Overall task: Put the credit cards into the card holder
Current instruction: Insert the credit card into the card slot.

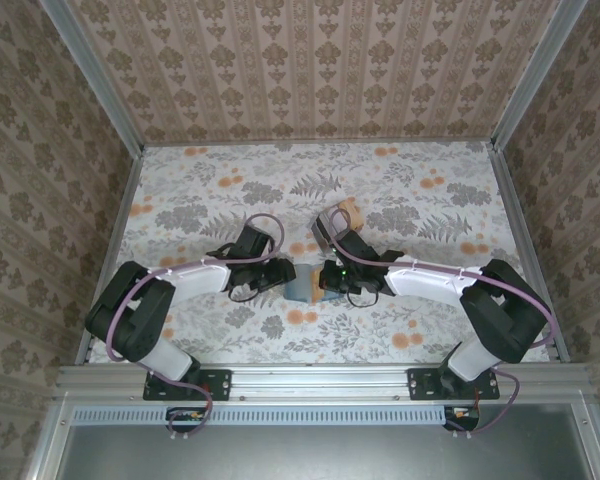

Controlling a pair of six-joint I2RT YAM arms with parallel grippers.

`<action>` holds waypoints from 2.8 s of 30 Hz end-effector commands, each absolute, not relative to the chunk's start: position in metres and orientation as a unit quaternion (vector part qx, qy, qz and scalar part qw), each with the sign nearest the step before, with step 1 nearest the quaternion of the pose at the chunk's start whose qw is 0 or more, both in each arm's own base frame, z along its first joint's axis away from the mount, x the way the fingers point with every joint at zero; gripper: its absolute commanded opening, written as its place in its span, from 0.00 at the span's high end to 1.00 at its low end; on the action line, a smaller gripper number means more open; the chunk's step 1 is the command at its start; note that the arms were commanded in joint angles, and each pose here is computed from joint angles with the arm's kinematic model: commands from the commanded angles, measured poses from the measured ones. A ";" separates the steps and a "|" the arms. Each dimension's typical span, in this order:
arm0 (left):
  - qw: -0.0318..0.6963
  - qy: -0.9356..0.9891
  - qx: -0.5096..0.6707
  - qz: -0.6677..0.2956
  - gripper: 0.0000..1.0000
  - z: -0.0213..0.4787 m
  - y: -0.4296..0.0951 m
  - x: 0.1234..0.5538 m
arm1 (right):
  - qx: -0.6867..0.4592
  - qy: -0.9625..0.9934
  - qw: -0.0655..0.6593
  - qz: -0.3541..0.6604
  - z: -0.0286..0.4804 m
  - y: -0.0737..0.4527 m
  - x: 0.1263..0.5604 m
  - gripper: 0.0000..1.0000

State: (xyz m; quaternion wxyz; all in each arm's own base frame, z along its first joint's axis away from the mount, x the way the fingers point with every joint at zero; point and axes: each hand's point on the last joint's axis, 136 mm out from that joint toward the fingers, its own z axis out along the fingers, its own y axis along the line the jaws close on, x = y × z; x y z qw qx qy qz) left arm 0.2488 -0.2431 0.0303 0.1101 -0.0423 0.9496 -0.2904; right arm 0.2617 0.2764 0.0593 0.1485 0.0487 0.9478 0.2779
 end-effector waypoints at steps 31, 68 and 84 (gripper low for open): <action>0.096 0.975 -0.004 -0.198 0.77 0.009 -0.224 0.246 | 0.049 0.944 0.115 0.305 0.026 0.297 0.263 1.00; 0.092 0.977 0.000 -0.193 0.81 0.007 -0.224 0.245 | 0.020 0.965 0.109 0.236 0.028 0.306 0.271 0.77; 0.094 0.975 0.004 -0.200 0.81 0.009 -0.229 0.247 | -0.033 0.954 0.090 0.285 0.028 0.338 0.273 0.86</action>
